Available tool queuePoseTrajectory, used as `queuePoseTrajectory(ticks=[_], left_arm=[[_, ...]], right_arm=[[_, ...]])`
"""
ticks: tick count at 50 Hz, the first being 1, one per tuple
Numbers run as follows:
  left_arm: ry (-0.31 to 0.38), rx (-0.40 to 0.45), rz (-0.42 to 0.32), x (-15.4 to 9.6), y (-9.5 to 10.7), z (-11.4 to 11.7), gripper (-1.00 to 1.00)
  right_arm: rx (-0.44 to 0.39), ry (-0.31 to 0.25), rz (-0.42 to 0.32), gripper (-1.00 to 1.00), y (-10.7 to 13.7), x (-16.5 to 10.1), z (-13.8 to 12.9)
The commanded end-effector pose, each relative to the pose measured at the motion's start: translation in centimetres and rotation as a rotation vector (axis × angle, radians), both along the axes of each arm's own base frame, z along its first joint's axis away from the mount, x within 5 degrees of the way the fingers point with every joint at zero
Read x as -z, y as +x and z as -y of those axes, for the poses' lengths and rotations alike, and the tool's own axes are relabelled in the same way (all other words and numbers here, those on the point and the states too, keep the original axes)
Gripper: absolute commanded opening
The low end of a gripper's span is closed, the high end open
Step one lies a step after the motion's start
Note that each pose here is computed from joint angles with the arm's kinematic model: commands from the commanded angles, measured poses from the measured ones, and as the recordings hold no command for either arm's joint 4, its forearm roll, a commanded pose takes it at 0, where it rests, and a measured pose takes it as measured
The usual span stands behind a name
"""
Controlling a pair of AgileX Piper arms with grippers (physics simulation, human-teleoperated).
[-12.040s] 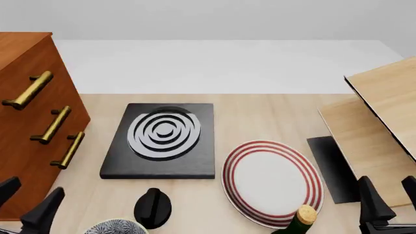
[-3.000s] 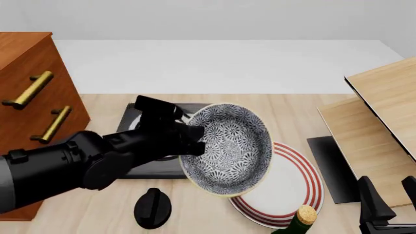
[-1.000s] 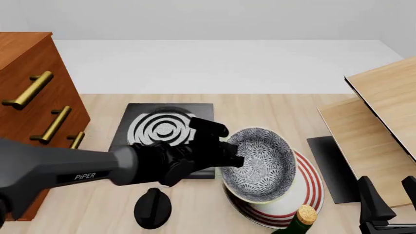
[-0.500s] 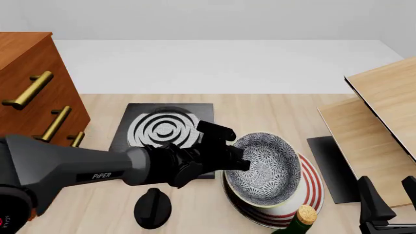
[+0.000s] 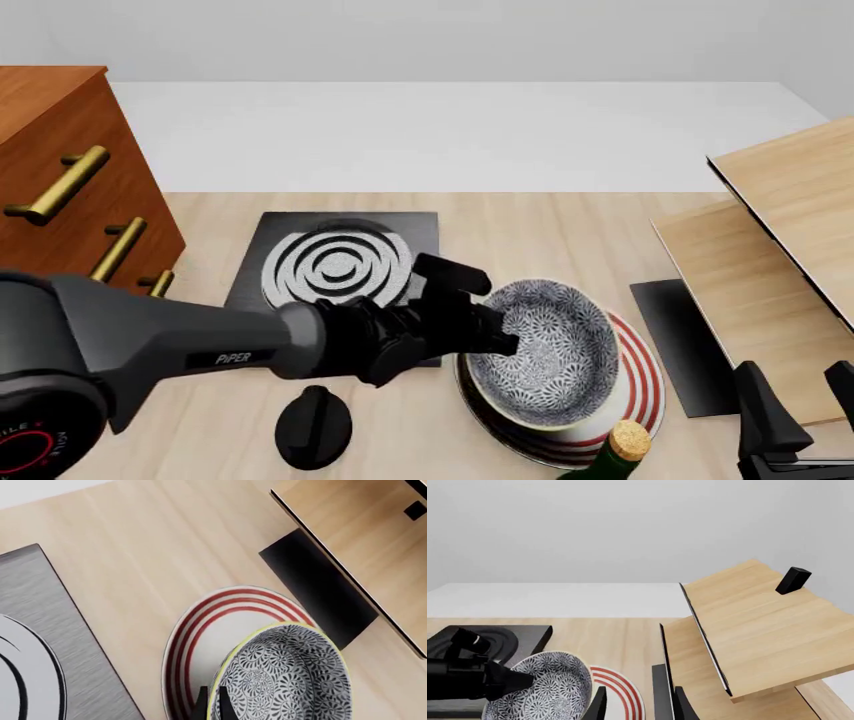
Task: Pick up the akita bowl and put it on the plate.
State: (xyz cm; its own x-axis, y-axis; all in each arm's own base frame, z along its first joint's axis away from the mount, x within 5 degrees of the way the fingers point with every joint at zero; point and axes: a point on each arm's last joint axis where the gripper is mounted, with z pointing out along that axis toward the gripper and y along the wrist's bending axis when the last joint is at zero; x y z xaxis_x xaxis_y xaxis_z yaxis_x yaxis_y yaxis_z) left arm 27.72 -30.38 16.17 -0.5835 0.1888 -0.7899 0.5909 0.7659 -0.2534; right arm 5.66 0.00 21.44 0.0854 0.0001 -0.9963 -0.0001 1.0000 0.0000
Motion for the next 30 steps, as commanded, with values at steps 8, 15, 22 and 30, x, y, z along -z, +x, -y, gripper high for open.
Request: queuePoseTrajectory(ticks=[8, 15, 22, 30], left_arm=[[-0.008, -0.006, -0.014, 0.5, -0.1, 0.4, -1.00], [-0.005, -0.008, -0.015, 0.7, 0.1, 0.4, -1.00], [-0.003, -0.008, -0.017, 0.9, 0.1, 0.4, -1.00], [-0.004, -0.008, -0.018, 1.2, 0.1, 0.5, -1.00]], right_arm=[[0.000, 0.000, 0.000, 1.00, 0.0, 0.0, 0.0], [0.000, 0.000, 0.000, 1.00, 0.0, 0.0, 0.0], [0.000, 0.000, 0.000, 1.00, 0.0, 0.0, 0.0], [0.000, 0.000, 0.000, 1.00, 0.0, 0.0, 0.0]])
